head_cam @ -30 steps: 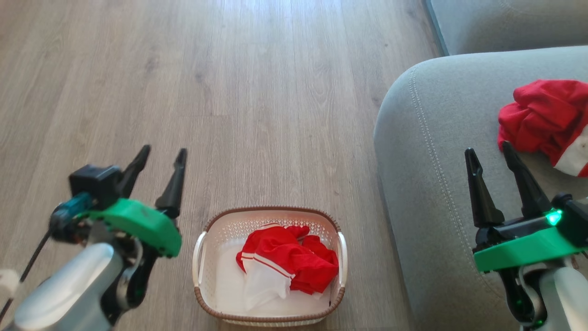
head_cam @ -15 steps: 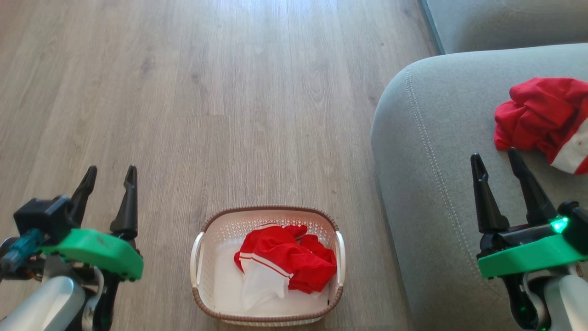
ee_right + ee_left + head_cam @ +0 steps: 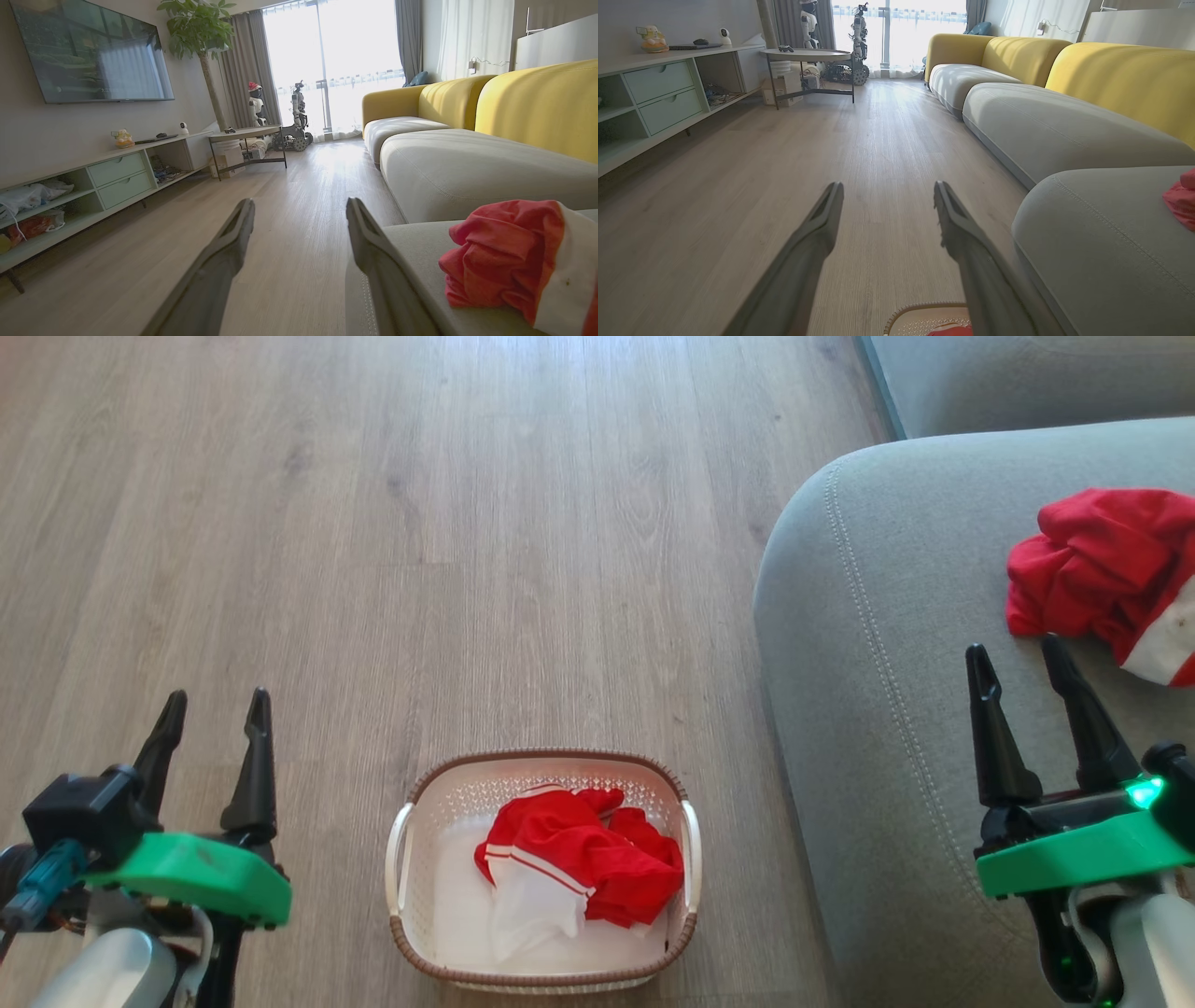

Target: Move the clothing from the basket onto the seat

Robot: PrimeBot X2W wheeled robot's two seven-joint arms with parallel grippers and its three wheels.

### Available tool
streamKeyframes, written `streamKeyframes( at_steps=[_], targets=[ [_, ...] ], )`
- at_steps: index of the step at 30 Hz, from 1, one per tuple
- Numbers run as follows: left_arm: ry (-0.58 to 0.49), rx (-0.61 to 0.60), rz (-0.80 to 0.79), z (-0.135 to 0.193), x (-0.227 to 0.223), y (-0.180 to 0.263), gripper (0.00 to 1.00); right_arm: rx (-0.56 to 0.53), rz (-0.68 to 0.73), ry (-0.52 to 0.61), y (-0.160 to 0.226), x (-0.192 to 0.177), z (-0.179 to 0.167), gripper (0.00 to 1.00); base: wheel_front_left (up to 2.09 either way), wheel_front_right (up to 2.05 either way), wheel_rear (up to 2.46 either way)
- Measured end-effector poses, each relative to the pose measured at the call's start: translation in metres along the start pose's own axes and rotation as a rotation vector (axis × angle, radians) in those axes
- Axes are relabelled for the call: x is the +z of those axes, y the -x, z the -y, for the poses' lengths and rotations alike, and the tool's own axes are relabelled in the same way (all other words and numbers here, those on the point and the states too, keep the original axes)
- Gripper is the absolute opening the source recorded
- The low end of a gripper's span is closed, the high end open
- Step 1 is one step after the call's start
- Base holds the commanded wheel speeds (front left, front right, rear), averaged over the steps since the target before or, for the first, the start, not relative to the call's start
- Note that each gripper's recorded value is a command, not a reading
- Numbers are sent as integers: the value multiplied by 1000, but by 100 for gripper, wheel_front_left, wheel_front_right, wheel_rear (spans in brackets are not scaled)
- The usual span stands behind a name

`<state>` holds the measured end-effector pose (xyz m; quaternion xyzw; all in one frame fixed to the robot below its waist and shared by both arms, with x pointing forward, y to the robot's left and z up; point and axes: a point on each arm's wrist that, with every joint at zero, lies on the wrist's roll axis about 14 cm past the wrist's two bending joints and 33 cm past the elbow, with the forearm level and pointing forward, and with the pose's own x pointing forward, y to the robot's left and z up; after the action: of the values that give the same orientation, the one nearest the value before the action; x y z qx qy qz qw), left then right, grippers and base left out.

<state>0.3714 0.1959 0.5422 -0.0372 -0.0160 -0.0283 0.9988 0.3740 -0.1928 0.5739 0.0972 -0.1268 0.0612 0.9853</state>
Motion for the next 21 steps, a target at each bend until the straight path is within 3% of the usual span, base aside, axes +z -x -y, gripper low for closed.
streamKeyframes(
  at_steps=[21],
  targets=[
    [62, 58, 22, -6, -5, 2, 100, -18, -15, -4, 3, -5, 4, 100, 0, 0, 0]
  ],
)
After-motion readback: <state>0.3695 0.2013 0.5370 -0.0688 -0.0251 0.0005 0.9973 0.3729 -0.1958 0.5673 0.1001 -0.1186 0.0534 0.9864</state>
